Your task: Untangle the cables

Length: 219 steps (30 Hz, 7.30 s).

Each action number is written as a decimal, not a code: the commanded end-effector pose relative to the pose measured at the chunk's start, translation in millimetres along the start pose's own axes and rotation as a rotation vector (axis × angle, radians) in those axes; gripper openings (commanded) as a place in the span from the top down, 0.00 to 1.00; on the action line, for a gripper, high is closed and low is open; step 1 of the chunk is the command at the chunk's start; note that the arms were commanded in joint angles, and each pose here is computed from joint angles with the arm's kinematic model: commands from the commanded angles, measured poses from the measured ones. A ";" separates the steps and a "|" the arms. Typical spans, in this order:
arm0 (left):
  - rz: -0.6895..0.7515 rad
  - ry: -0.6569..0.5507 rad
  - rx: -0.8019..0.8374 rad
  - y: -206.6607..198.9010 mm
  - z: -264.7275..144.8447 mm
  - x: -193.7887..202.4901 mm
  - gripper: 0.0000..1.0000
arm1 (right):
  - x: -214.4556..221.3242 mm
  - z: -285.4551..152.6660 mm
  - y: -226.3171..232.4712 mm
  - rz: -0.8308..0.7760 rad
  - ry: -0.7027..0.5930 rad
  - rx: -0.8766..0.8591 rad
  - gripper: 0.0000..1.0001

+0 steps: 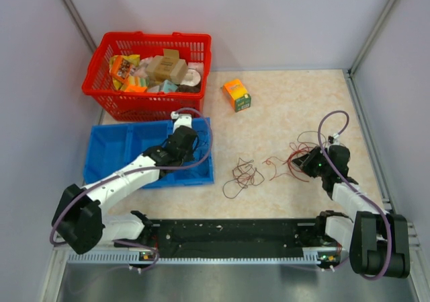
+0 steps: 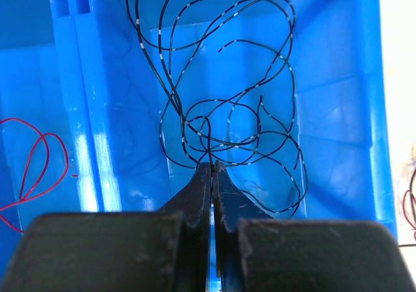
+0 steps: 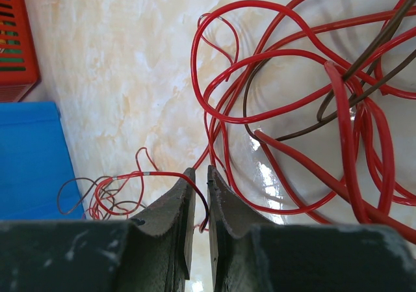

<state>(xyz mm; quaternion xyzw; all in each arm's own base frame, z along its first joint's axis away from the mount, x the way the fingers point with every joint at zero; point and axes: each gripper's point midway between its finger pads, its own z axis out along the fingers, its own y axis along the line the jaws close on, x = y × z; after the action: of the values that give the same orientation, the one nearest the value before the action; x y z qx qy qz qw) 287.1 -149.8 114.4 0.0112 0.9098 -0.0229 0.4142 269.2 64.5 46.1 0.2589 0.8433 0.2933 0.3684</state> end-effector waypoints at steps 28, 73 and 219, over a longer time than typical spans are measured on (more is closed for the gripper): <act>0.092 -0.290 1.045 -205.3 -161.5 -77.4 0.16 | -7.5 -52.0 68.2 -0.121 -0.029 -0.163 1.00; 0.349 -0.358 1.035 -286.3 -180.8 -64.4 1.00 | 8.2 -180.0 218.7 0.007 0.114 -0.760 0.65; 0.469 0.227 0.519 -223.0 -34.4 95.2 1.00 | 121.4 25.7 144.1 0.084 0.378 -0.340 0.76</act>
<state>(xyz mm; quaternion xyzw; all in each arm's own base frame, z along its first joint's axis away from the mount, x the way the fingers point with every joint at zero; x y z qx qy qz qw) 186.2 -357.2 41.4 0.3337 0.8998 -0.1192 0.2546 230.5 233.4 48.5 0.1907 0.8445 0.4593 0.1987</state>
